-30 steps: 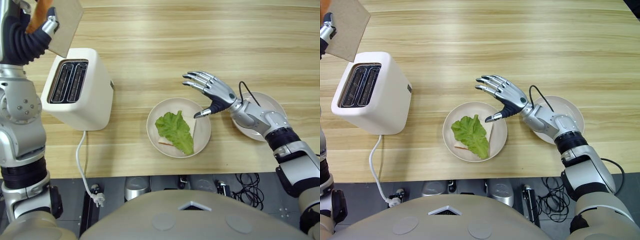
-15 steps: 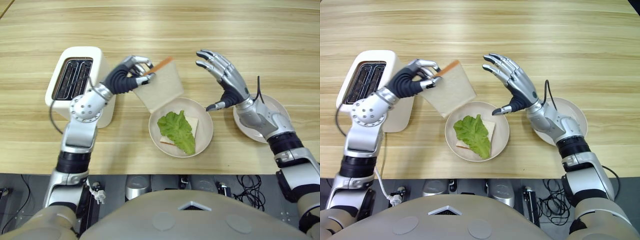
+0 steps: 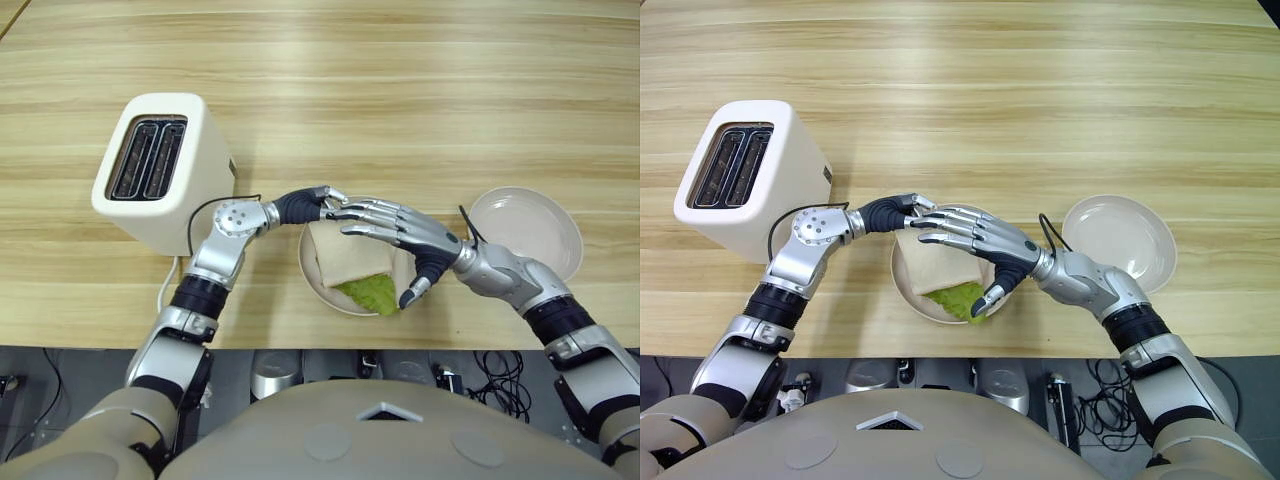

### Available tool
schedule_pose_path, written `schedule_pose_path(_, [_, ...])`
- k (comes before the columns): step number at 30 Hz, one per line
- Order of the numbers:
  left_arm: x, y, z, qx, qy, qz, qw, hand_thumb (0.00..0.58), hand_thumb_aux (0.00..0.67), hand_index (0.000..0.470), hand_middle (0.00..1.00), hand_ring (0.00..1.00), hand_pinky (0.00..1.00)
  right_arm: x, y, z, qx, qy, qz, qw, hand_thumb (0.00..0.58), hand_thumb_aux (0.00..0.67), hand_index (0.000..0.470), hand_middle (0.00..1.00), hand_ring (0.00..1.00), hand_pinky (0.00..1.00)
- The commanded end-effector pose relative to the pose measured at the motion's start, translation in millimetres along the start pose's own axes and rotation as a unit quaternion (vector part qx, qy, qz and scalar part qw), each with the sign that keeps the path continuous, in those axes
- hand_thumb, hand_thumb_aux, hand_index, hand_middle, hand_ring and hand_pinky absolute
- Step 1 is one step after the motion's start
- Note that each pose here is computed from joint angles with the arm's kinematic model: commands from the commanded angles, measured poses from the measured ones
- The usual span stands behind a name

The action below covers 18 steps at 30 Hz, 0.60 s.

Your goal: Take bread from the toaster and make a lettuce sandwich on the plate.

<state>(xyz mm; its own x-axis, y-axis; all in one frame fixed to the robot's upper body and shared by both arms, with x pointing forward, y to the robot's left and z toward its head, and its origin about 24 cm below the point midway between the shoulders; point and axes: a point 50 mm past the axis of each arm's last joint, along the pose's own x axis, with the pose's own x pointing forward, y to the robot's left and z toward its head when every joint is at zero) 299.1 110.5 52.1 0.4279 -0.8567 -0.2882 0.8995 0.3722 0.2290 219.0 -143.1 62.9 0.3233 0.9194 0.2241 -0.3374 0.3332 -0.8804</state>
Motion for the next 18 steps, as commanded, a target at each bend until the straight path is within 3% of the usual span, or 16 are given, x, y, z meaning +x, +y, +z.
schedule_pose_path(1, [4, 7, 7, 0.004, 0.007, -0.031, 0.999, 0.58, 0.67, 0.46, 1.0, 1.0, 1.0, -1, -2, 4, 0.002, -0.001, 0.014, 1.0, 0.0, 0.0, 0.0, 0.0, 0.0, 0.0])
schedule_pose_path(8, [18, 13, 21, -0.001, -0.003, -0.059, 0.998, 0.58, 0.67, 0.46, 1.0, 1.0, 1.0, -1, 6, 2, 0.006, 0.013, 0.037, 0.999, 0.0, 0.0, 0.0, 0.0, 0.0, 0.0])
schedule_pose_path(18, [26, 0, 5, 0.013, 0.053, -0.132, 0.99, 0.58, 0.67, 0.46, 1.0, 1.0, 1.0, -5, 17, 1, 0.019, 0.036, 0.095, 0.995, 0.0, 0.0, 0.0, 0.0, 0.0, 0.0])
